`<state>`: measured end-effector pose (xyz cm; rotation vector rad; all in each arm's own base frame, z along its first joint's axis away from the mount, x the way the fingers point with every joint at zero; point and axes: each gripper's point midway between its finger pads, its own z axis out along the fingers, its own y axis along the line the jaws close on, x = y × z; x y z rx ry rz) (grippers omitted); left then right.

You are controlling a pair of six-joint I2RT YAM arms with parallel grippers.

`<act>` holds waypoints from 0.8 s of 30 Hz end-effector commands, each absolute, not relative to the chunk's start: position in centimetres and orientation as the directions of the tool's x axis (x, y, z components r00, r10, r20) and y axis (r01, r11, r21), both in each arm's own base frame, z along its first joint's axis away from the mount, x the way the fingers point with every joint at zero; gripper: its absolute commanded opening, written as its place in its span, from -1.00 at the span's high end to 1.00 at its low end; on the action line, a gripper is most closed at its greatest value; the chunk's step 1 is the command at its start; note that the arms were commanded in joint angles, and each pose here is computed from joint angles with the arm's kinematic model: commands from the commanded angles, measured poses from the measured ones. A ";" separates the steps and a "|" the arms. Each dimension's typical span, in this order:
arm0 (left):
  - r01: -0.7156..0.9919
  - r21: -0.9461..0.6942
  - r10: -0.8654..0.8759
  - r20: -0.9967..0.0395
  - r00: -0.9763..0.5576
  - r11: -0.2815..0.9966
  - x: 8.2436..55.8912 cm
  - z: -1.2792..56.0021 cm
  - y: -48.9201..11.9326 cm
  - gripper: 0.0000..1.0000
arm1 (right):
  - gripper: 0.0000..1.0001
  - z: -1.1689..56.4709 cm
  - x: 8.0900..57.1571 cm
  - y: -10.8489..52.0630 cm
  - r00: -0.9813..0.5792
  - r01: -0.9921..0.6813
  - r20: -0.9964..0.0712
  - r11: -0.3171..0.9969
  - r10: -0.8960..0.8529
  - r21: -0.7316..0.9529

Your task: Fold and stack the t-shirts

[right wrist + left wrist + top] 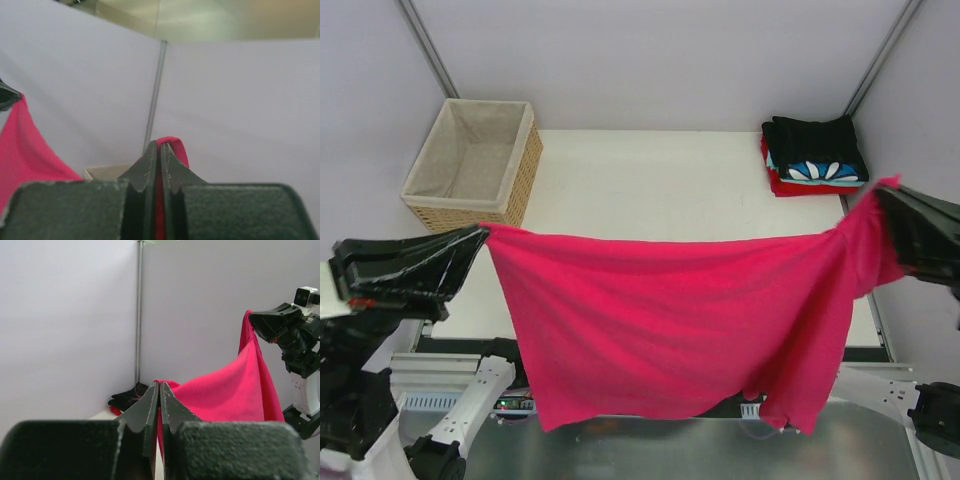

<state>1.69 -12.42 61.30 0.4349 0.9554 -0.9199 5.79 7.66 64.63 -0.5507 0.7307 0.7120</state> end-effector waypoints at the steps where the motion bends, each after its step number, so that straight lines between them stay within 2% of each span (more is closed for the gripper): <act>1: 0.775 -0.136 -0.462 -0.860 0.217 0.618 6.5 58.8 -12.2 1.00 | 0.99 59.0 14.1 12.8 0.456 -0.613 -0.871 0.774 0.184 -0.158; 5: 0.674 -0.259 -0.449 -0.885 0.121 0.692 12.8 53.5 -11.7 1.00 | 0.99 51.8 20.2 15.6 0.338 -0.488 -0.940 0.863 0.048 -0.132; 6: 0.621 -0.309 -0.443 -0.894 0.070 0.720 15.5 50.6 -11.5 1.00 | 0.99 48.9 21.8 16.6 0.284 -0.484 -0.959 0.865 0.010 -0.134; 7: 0.599 -0.326 -0.439 -0.897 0.047 0.731 16.9 49.3 -11.5 1.00 | 0.99 46.6 24.8 15.9 0.191 -0.432 -0.980 0.901 0.048 -0.040; 9: 0.534 -0.380 -0.431 -0.902 -0.034 0.755 20.3 44.8 -11.5 1.00 | 0.99 43.7 27.4 16.7 0.093 -0.486 -0.989 0.872 0.114 0.055; 10: 0.524 -0.379 -0.430 -0.903 -0.028 0.763 21.3 44.0 -11.5 1.00 | 0.99 39.6 30.7 15.3 -0.011 -0.418 -0.991 0.900 0.132 0.124; 12: 0.431 -0.421 -0.426 -0.900 -0.090 0.798 24.5 39.2 -10.9 1.00 | 0.99 36.8 33.5 15.5 -0.067 -0.411 -0.988 0.898 0.140 0.155; 13: 0.413 -0.418 -0.425 -0.902 -0.080 0.809 25.7 38.3 -10.7 1.00 | 0.99 33.1 36.3 15.1 -0.153 -0.363 -0.982 0.917 0.114 0.163; 16: 0.275 -0.445 -0.409 -0.895 -0.179 0.852 30.1 31.4 -10.0 1.00 | 0.99 29.2 40.5 14.0 -0.260 -0.298 -0.955 0.929 0.142 0.219; 19: 0.221 -0.542 -0.480 -0.832 -0.278 0.811 33.2 27.8 -10.1 1.00 | 0.99 26.0 44.9 13.7 -0.343 -0.260 -0.922 0.925 0.179 0.276; 21: 0.119 -0.545 -0.499 -0.820 -0.280 0.830 35.6 26.3 -8.8 1.00 | 0.99 24.8 47.8 14.3 -0.384 -0.258 -0.903 0.917 0.191 0.304; 24: 0.058 -0.523 -0.489 -0.826 -0.280 0.850 38.5 26.1 -8.2 1.00 | 0.99 24.5 50.9 15.4 -0.414 -0.280 -0.891 0.906 0.186 0.319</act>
